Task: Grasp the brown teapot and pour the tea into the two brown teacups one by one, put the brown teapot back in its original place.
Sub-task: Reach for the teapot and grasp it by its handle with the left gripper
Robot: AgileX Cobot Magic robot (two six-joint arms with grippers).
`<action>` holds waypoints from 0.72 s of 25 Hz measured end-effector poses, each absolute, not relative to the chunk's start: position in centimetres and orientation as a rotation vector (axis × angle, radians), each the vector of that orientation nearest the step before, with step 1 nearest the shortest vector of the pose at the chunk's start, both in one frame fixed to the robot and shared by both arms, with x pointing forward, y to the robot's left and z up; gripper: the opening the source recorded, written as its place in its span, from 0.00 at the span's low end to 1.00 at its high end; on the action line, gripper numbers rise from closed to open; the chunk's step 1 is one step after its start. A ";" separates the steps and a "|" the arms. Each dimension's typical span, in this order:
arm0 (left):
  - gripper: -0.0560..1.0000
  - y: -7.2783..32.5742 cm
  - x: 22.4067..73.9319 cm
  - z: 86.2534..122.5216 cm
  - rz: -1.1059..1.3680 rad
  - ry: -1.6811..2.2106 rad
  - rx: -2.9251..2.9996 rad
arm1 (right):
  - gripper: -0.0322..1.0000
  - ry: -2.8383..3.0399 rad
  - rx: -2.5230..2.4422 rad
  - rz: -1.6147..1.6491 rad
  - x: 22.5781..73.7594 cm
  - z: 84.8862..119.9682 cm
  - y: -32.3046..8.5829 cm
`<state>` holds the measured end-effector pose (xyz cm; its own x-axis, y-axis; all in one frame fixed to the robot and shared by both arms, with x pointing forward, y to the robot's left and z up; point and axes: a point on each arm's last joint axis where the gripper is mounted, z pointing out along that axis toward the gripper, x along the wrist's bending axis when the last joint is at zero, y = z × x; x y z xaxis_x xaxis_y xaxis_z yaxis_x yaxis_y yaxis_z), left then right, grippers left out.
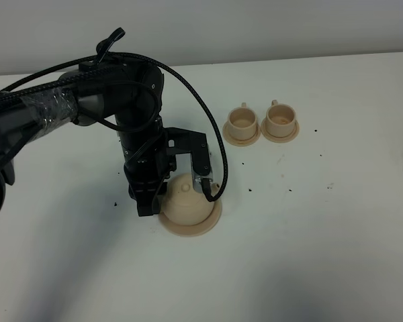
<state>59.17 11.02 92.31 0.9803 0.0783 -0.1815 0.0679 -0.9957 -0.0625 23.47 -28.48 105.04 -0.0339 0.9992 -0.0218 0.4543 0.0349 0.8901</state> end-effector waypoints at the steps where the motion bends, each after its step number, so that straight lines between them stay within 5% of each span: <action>1: 0.39 11.0 59.2 92.3 0.286 -0.118 -3.069 | 0.33 1.584 1.511 0.946 23.5 105.0 -28.5; 18: 0.39 10.5 59.2 93.4 0.141 -0.186 -3.056 | 0.33 1.584 1.511 0.946 23.5 105.0 -28.5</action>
<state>59.18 10.46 93.44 0.9885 0.1241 -0.0869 0.1171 -0.9898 -0.0816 23.47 -28.48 105.04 -0.0339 0.9992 -0.0218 0.4543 0.0349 0.8901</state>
